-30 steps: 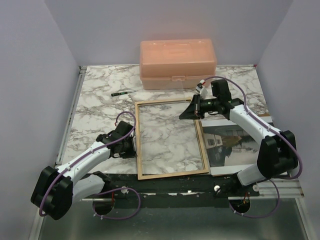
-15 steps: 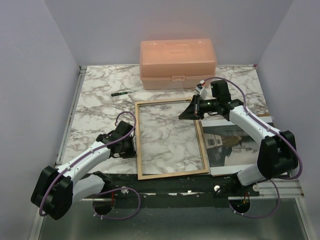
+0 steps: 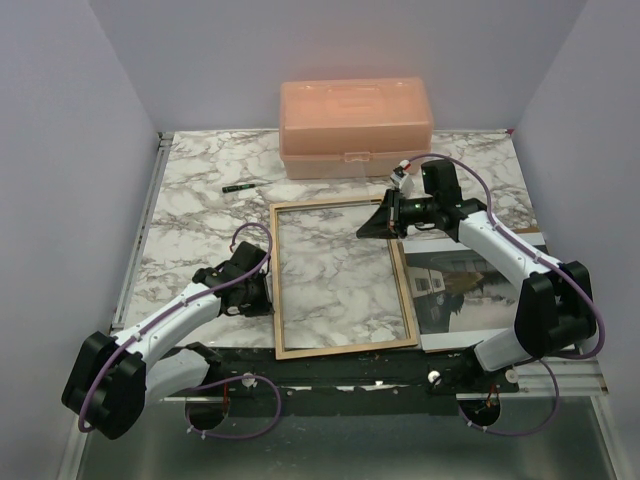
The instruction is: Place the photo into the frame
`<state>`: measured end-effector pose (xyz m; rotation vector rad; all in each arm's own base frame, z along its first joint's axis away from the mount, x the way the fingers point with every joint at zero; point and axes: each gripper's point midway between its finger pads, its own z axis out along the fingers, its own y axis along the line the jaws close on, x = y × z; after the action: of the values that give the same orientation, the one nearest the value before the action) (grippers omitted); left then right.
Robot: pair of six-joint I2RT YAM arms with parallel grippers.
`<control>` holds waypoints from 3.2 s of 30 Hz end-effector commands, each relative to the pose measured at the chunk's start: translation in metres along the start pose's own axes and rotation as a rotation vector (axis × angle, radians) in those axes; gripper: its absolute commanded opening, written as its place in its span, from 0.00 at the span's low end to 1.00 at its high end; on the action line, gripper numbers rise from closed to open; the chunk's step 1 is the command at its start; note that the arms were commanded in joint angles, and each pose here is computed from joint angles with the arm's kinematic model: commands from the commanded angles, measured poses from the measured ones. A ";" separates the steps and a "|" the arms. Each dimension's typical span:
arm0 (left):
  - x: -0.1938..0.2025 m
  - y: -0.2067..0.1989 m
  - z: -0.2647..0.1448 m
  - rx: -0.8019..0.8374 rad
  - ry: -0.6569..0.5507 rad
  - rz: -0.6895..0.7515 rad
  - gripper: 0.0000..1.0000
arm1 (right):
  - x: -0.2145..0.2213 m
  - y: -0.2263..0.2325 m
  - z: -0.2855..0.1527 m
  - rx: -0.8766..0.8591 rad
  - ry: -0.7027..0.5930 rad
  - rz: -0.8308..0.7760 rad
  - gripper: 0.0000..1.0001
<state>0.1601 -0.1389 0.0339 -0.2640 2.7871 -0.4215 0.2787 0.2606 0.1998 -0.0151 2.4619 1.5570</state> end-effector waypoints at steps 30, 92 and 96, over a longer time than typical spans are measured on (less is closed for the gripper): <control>0.004 0.014 0.004 -0.072 0.016 0.024 0.18 | 0.007 0.003 0.005 -0.009 0.050 -0.060 0.00; 0.002 0.018 0.004 -0.096 -0.003 0.025 0.17 | 0.019 -0.062 -0.002 0.276 0.027 -0.064 0.00; 0.002 0.018 0.004 -0.097 -0.002 0.026 0.17 | 0.019 -0.068 0.001 0.281 0.038 -0.061 0.00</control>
<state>0.1607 -0.1378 0.0341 -0.2579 2.7913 -0.3960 0.2769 0.2352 0.1489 -0.0541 2.6087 1.2141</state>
